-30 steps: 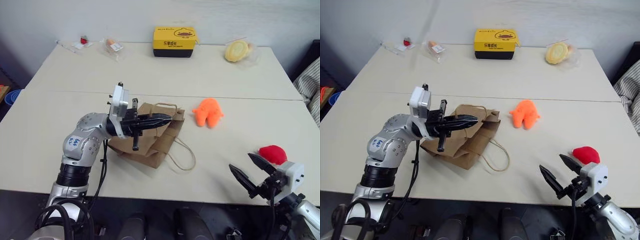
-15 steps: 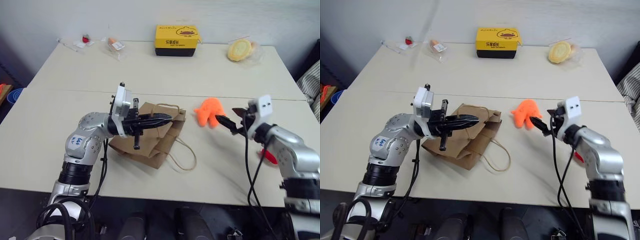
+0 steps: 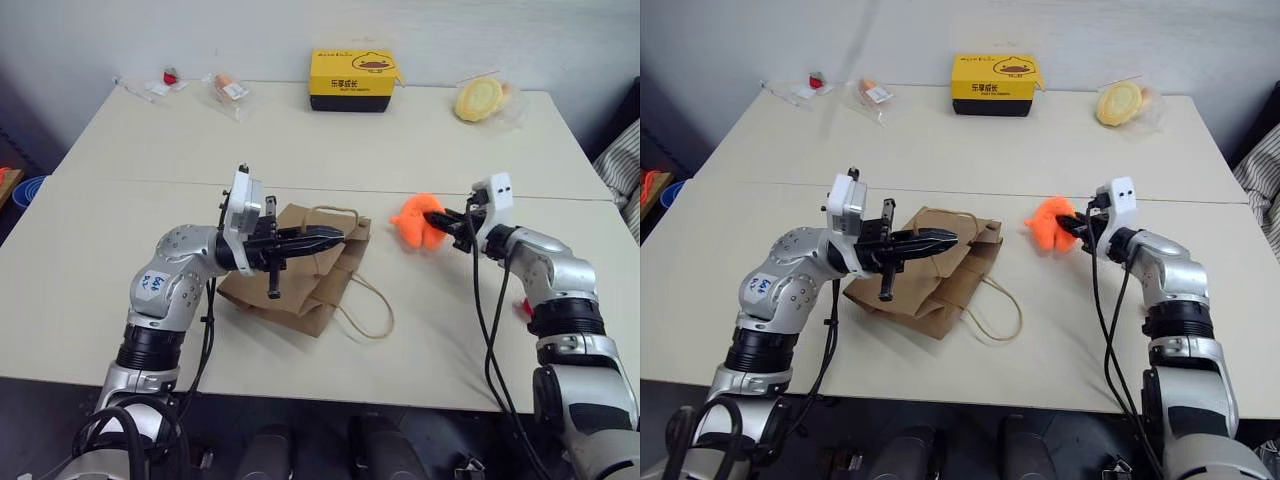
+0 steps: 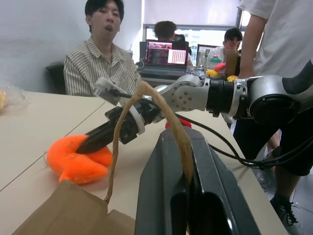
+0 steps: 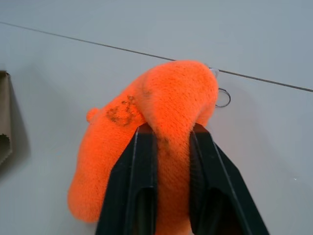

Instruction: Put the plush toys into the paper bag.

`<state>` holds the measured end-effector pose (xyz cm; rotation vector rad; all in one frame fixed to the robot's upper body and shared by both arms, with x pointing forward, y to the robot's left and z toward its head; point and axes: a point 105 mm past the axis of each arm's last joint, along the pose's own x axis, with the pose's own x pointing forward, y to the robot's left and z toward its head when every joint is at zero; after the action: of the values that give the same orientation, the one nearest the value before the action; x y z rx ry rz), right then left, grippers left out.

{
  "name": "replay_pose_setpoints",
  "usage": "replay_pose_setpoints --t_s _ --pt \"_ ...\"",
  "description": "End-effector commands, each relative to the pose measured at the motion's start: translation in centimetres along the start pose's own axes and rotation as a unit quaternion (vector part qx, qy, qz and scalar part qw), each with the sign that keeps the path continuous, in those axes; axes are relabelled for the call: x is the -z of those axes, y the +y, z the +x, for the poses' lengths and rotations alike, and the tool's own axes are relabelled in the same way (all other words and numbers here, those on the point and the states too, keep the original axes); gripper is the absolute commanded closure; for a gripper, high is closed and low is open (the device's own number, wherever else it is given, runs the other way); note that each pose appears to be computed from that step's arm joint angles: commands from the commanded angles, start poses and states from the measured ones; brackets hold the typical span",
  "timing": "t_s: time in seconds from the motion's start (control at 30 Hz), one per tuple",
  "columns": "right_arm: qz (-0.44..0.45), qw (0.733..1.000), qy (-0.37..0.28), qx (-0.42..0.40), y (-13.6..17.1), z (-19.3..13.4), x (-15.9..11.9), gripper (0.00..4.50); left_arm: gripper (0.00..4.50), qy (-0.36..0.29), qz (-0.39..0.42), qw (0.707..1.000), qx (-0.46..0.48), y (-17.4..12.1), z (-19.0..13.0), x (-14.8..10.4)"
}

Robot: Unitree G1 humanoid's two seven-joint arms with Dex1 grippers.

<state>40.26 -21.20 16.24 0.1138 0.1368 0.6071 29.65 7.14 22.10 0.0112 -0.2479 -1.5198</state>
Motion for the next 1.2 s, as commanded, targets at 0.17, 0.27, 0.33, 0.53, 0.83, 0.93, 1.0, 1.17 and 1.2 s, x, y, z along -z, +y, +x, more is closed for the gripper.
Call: replay_pose_setpoints --t_s 0.17,0.27,0.33,0.53,0.83,0.93,1.0,1.17,1.2 --pt "0.025 0.985 -0.011 -0.172 8.3 -5.6 -2.9 4.50 4.50 -0.009 0.023 1.000 0.006 0.0 0.2 -1.1" --pt "0.035 0.979 0.019 -0.200 12.0 -5.7 -1.3 4.50 4.50 -0.014 0.020 1.000 0.009 0.0 0.4 -1.1" --pt "0.040 0.979 0.032 -0.196 13.2 -4.9 -0.3 4.50 4.50 -0.016 0.019 1.000 0.012 0.0 0.6 -1.1" --pt "0.006 0.980 0.061 -0.192 15.9 -1.0 1.5 4.50 4.50 -0.019 0.017 0.999 0.024 -0.1 1.1 -1.1" --pt "-0.040 0.974 0.078 -0.210 17.7 2.8 1.8 4.50 4.50 -0.025 0.017 0.999 0.035 -0.1 1.5 -1.2" --pt "-0.044 0.971 0.091 -0.215 18.5 4.4 2.8 4.50 4.50 -0.029 0.016 0.999 0.037 -0.1 1.6 -1.2" --pt "-0.053 0.969 0.096 -0.221 19.0 5.3 3.5 4.50 4.50 -0.031 0.014 0.999 0.039 -0.1 1.7 -1.2" --pt "-0.060 0.965 0.090 -0.237 20.2 6.3 4.1 4.50 4.50 -0.033 0.013 0.999 0.038 -0.2 1.6 -1.2" --pt "-0.057 0.966 0.090 -0.236 20.2 6.5 4.4 4.50 4.50 -0.033 0.013 0.999 0.037 -0.2 1.6 -1.2"
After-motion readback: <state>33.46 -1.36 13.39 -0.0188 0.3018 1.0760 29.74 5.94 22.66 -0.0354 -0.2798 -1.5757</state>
